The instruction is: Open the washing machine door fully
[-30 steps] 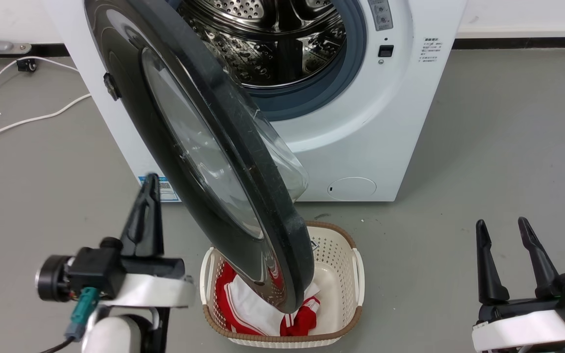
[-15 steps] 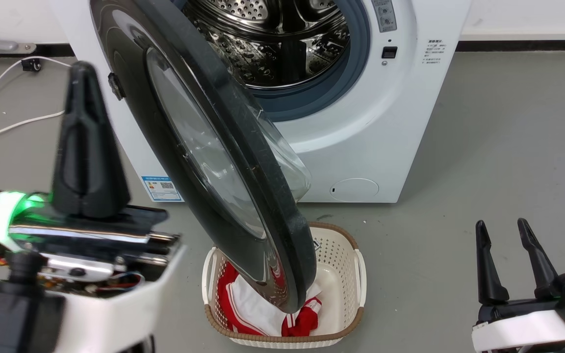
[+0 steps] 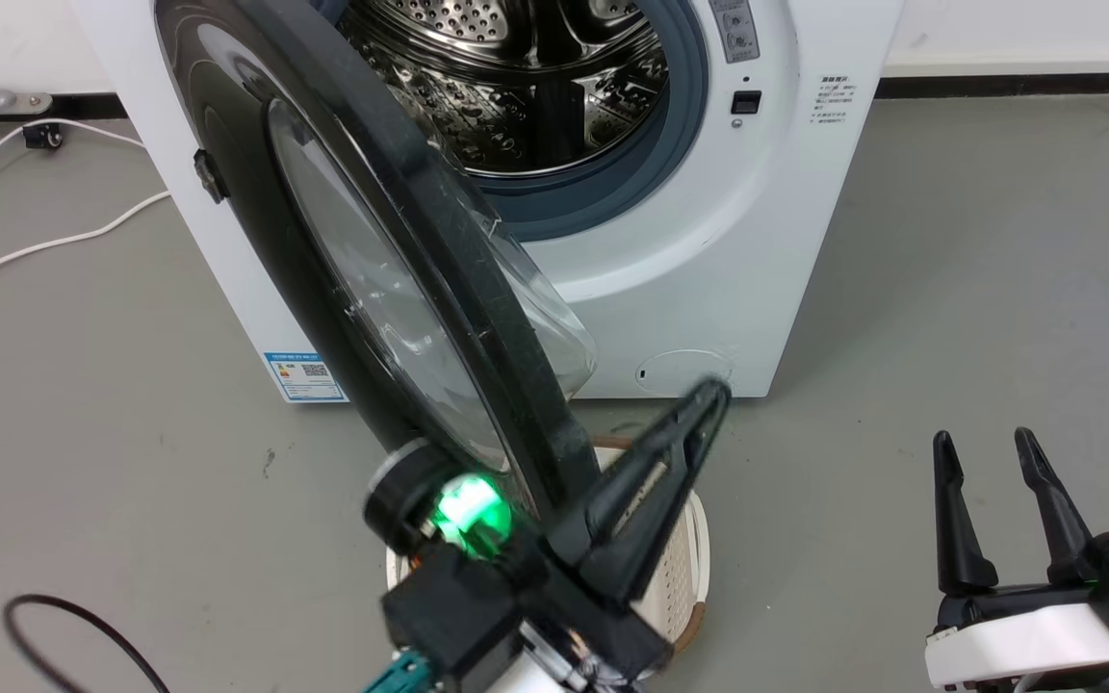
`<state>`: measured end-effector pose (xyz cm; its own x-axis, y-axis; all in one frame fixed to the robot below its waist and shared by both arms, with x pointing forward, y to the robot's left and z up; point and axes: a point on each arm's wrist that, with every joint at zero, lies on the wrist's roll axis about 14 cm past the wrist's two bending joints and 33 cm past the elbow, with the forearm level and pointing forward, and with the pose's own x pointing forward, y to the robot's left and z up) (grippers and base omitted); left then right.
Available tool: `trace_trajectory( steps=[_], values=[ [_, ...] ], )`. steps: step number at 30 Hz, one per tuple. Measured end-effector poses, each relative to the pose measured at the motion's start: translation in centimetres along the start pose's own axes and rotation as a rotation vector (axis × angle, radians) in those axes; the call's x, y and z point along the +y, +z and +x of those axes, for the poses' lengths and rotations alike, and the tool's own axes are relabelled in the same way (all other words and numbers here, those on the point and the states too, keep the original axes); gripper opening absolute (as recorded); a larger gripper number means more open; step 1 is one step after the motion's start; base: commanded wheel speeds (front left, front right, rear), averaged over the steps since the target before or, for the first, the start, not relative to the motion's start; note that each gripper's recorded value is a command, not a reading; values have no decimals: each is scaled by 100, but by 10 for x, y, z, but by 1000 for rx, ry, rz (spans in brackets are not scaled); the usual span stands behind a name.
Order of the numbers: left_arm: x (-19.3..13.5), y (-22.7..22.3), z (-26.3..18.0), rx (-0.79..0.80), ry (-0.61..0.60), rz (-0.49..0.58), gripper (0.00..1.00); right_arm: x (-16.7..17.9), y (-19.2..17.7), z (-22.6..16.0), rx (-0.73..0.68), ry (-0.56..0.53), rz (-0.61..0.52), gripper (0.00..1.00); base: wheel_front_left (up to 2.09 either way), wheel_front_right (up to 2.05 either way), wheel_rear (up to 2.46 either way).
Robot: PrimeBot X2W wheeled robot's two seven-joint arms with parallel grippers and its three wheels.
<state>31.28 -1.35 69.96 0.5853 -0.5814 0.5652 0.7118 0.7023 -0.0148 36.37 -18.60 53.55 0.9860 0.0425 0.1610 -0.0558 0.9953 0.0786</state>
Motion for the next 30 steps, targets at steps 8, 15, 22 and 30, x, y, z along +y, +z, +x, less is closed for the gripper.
trace_trajectory(
  steps=[8,15,22,30],
  values=[
    [-7,-89,-58,436,82,-169,0,2,-4,0,17,6,9,100,0,0,0],
    [3,-124,-72,530,127,-158,0,8,-8,3,30,22,20,100,0,0,0],
    [20,-134,-51,476,152,-111,0,4,-11,1,37,8,27,100,0,0,0],
    [36,-147,-47,475,210,-109,0,1,-16,0,54,-5,36,100,0,0,0]
  ],
)
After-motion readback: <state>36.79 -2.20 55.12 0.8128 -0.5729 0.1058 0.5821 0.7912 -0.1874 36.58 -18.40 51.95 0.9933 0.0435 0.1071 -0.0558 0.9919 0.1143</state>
